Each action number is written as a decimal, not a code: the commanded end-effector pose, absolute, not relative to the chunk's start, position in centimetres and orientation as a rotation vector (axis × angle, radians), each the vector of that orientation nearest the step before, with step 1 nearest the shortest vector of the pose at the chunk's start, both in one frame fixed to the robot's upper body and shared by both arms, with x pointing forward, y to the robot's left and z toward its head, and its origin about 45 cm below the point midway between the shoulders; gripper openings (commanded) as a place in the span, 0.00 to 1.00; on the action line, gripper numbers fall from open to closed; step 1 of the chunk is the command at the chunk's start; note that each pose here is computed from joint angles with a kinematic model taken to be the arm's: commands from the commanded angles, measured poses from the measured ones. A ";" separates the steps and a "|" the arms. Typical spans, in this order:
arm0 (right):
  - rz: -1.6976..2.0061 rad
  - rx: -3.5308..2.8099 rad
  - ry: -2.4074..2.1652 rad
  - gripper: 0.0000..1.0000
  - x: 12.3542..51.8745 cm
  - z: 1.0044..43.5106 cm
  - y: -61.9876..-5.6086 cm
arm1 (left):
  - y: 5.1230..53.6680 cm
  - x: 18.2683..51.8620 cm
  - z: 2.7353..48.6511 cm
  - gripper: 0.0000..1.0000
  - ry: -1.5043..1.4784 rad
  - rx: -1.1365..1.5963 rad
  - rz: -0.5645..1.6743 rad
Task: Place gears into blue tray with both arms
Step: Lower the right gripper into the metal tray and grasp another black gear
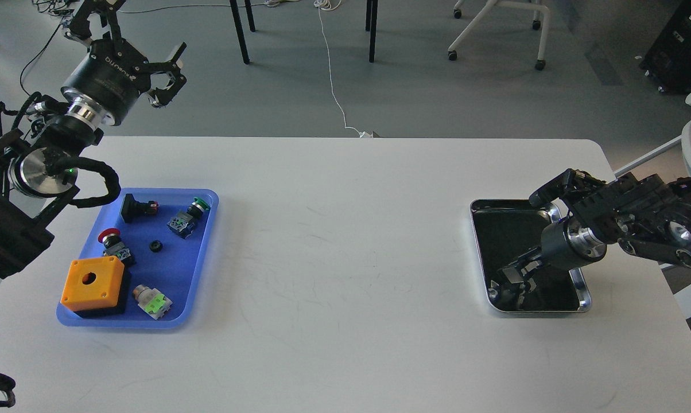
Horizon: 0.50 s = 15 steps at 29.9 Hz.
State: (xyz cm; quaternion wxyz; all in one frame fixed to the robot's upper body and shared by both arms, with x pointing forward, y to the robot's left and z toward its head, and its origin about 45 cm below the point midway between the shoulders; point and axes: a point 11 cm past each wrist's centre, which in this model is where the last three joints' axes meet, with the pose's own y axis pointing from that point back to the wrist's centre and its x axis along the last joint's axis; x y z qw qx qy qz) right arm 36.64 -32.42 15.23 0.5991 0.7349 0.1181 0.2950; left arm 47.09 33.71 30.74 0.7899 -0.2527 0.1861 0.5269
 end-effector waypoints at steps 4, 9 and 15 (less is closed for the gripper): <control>0.697 1.684 0.293 0.46 36.7 15.3 -32.6 | 34.1 47.1 30.9 0.98 0.393 -0.545 1.141; 0.695 1.684 0.292 0.44 36.7 15.2 -32.7 | 34.3 47.0 31.0 0.98 0.391 -0.543 1.145; 0.694 1.686 0.293 0.39 36.7 15.1 -32.7 | 34.3 47.0 31.0 0.98 0.391 -0.543 1.145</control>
